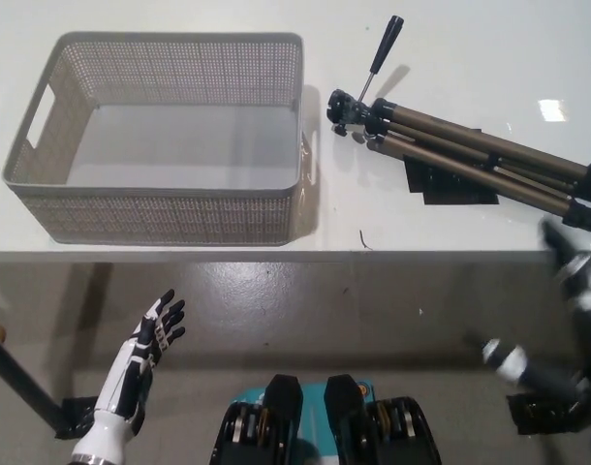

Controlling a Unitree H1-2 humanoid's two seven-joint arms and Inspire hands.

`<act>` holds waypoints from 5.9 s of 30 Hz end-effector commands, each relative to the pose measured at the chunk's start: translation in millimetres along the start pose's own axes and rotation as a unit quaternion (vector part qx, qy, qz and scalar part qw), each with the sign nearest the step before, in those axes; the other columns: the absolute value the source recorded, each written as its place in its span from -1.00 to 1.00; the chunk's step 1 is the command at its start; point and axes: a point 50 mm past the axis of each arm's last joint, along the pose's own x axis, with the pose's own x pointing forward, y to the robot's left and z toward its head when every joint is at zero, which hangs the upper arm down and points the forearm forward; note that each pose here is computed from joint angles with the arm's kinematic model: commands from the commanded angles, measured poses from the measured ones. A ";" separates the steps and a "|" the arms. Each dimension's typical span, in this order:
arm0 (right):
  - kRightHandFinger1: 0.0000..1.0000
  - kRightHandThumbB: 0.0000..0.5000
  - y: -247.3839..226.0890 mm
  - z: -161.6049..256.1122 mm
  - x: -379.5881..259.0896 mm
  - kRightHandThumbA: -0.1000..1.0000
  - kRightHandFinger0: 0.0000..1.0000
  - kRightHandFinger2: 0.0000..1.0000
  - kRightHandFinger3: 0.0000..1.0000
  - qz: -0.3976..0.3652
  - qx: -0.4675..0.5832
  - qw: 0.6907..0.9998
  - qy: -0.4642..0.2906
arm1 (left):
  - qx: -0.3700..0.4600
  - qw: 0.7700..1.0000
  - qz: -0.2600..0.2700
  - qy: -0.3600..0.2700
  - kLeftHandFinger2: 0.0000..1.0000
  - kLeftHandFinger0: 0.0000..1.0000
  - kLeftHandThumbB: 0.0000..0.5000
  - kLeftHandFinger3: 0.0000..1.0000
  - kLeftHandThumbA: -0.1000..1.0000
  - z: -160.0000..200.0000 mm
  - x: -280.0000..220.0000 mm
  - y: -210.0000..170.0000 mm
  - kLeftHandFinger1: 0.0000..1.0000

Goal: The robot uses its right hand to pick the tripod on the desk and places it into a rectangular container on the left.

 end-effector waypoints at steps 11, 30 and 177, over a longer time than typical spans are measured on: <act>1.00 0.74 -71.5 41.3 247.4 1.00 1.00 1.00 1.00 0.041 -0.270 0.962 0.022 | 0.010 0.999 -0.014 -0.031 1.00 1.00 1.00 1.00 1.00 5.6 -6.2 10.4 1.00; 1.00 0.98 5.0 -55.3 361.1 1.00 1.00 1.00 1.00 0.160 -0.343 0.892 0.246 | 0.013 1.000 -0.020 -0.012 1.00 1.00 1.00 1.00 1.00 -4.3 -21.8 3.2 1.00; 1.00 1.00 207.0 34.9 378.5 0.56 1.00 1.00 1.00 0.324 -0.237 0.905 0.144 | 0.056 0.989 -0.138 -0.003 1.00 1.00 1.00 1.00 1.00 -22.6 -5.9 -27.1 1.00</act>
